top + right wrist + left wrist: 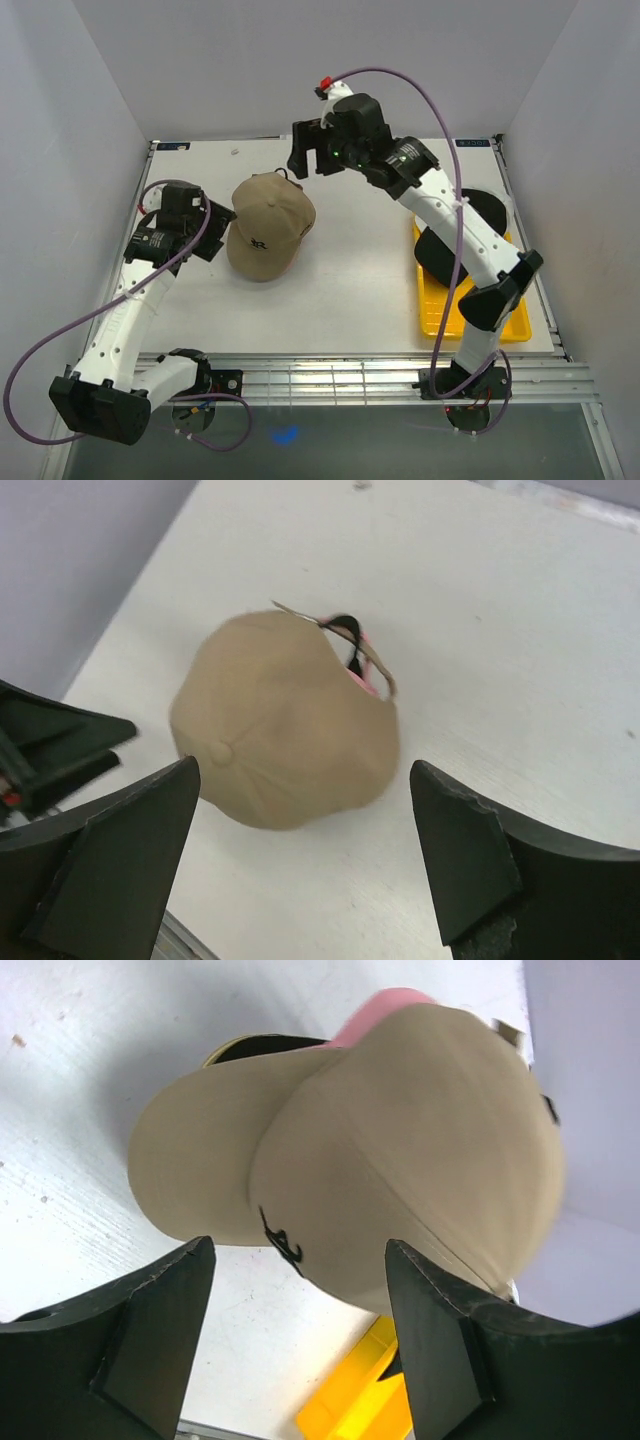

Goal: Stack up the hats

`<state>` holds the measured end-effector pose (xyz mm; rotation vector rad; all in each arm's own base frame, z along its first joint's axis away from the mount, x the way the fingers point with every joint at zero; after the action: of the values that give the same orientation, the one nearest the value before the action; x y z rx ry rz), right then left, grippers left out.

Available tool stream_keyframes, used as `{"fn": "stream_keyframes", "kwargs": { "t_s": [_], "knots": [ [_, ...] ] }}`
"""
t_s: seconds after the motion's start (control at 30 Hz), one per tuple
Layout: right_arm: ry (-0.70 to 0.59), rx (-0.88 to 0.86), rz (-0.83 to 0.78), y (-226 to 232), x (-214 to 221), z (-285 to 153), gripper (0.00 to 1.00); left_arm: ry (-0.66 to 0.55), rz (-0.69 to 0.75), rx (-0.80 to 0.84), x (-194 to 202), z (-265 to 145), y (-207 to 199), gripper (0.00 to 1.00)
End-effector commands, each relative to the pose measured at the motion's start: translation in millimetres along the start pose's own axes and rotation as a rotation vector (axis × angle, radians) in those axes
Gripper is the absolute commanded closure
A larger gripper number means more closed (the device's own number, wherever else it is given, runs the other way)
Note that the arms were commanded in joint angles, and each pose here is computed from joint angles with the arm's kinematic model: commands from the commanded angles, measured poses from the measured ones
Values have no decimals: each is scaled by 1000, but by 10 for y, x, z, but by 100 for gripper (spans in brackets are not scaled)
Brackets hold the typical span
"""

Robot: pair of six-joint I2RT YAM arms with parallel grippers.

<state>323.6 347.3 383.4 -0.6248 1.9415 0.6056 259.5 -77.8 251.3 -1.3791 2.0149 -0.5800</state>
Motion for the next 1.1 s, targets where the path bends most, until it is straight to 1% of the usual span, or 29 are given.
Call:
{"fn": "stream_keyframes", "kwargs": {
  "t_s": [0.0,0.03,0.07,0.1,0.13,0.17,0.2,0.27,0.3,0.37,0.4,0.47,0.5,0.53,0.57,0.63,0.87,0.93,1.0,1.07],
  "knots": [
    [76,202,40,-486,224,-449,10,-33,144,122,-126,-314,-314,20],
    [92,248,50,-610,301,-525,10,-19,173,140,-119,-311,-389,20],
    [126,285,63,-722,484,-689,9,25,205,171,-72,-341,-462,20],
    [138,350,110,-962,568,-809,10,34,251,211,-78,-415,-573,20],
    [166,386,139,-1099,691,-908,9,51,267,225,-62,-429,-615,20],
    [147,415,165,-1192,731,-1124,9,62,279,245,-51,-445,-661,20],
    [203,492,219,-1478,1010,-1207,9,98,316,286,-7,-500,-712,20],
    [202,541,269,-1661,1178,-1435,10,111,345,335,-3,-575,-827,20],
    [241,604,314,-1875,1390,-1520,9,135,363,357,24,-607,-868,19],
    [252,618,357,-1999,1528,-1647,10,153,398,393,36,-655,-959,19],
    [254,660,405,-2169,1606,-1745,9,165,408,408,50,-677,-983,19],
    [294,653,459,-2299,1798,-1779,10,202,422,447,101,-726,-1026,19],
    [292,694,520,-2482,1880,-1893,10,212,424,462,116,-750,-1030,19],
    [301,635,566,-2490,1955,-1874,10,227,428,483,141,-769,-1041,19],
    [292,654,618,-2648,2023,-1951,11,242,430,483,171,-750,-1008,19],
    [278,642,664,-2737,2046,-1992,14,252,439,497,192,-775,-987,19],
    [232,705,767,-3142,2034,-2111,14,288,476,505,256,-754,-894,18],
    [229,687,802,-3221,2053,-2070,19,294,479,506,267,-755,-861,18],
    [213,687,817,-3299,2026,-2067,20,300,485,507,278,-757,-832,18],
    [224,695,833,-3378,2056,-2052,21,301,493,513,282,-779,-811,18]
  ]
}}
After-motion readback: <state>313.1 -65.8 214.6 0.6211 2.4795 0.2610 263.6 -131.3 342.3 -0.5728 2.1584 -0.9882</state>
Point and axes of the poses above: each gripper's point midway between its finger pads, its own z axis out along the fingers, its own y axis along the line the jaws close on, x = y × z, the point moved 4 cm from there along -z, back along the fingers, and after that the axes turned 8 degrees about -z, right-handed, at the moved point
